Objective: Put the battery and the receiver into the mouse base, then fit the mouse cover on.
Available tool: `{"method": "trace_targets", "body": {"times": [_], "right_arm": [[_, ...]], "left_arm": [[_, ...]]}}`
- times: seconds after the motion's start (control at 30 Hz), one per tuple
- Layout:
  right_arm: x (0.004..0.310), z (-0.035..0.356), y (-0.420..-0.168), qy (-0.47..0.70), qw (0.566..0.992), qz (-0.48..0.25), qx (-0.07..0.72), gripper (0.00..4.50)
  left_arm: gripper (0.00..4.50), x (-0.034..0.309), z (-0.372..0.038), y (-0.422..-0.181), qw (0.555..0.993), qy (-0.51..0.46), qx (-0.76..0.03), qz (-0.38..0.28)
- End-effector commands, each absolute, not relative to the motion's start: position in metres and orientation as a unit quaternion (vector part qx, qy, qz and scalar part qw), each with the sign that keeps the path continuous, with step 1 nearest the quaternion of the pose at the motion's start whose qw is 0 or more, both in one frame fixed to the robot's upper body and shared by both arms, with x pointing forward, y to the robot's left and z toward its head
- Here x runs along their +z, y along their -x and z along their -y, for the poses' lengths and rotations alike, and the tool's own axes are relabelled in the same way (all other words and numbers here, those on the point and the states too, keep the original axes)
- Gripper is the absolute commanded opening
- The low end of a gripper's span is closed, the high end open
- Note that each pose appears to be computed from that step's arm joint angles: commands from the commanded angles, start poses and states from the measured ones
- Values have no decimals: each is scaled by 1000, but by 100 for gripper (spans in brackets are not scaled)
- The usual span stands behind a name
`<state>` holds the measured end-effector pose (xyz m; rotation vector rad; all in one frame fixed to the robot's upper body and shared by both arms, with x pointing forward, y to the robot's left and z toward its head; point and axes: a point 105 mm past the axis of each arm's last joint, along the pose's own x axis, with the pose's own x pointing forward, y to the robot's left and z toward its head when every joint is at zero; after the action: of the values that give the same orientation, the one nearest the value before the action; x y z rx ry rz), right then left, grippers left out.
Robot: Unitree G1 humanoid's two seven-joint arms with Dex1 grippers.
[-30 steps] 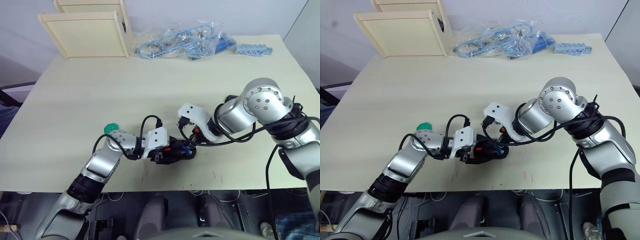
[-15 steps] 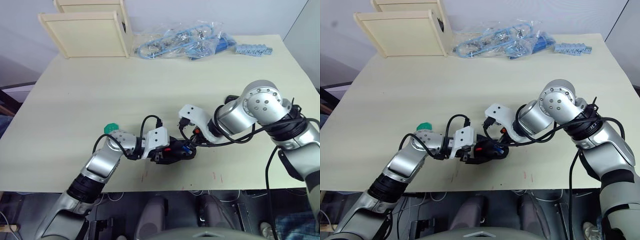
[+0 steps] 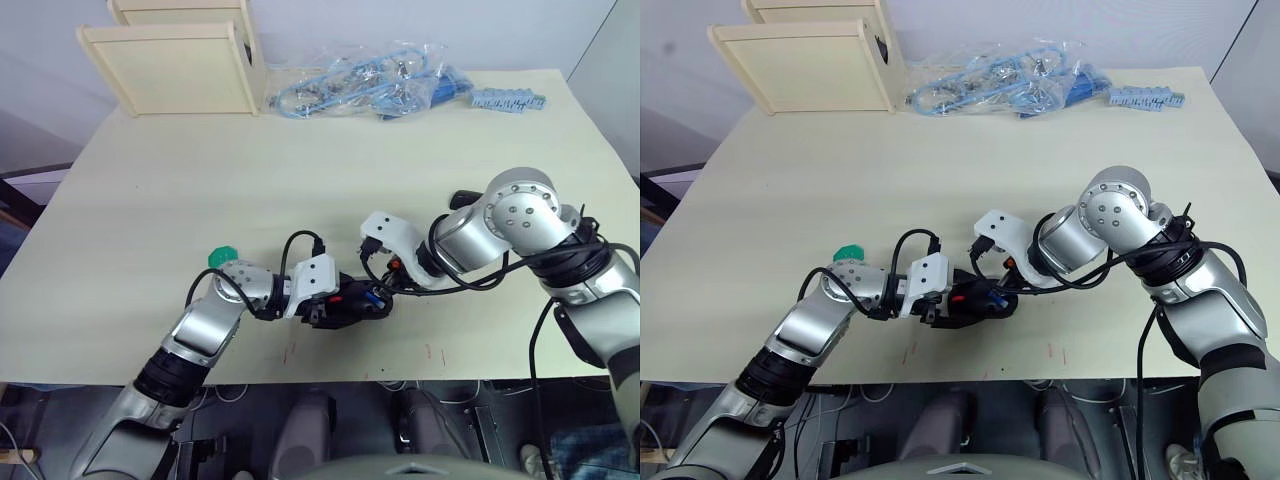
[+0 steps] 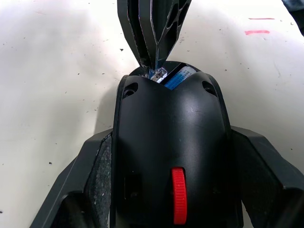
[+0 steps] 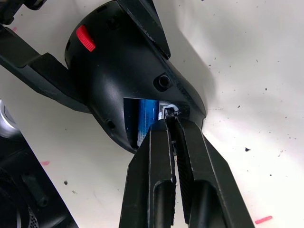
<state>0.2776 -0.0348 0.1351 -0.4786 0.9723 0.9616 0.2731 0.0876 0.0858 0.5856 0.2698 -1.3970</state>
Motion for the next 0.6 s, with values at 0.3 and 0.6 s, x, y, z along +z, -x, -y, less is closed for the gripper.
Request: {"method": "trace_targets", "body": {"times": [0.3, 0.6], "right_arm": [[132, 31, -273, 265, 746, -423, 442, 0], [126, 25, -269, 300, 732, -418, 447, 0]], "left_arm": [[293, 70, -84, -266, 705, -267, -641, -142], [293, 67, -84, -266, 706, -267, -640, -142]]}}
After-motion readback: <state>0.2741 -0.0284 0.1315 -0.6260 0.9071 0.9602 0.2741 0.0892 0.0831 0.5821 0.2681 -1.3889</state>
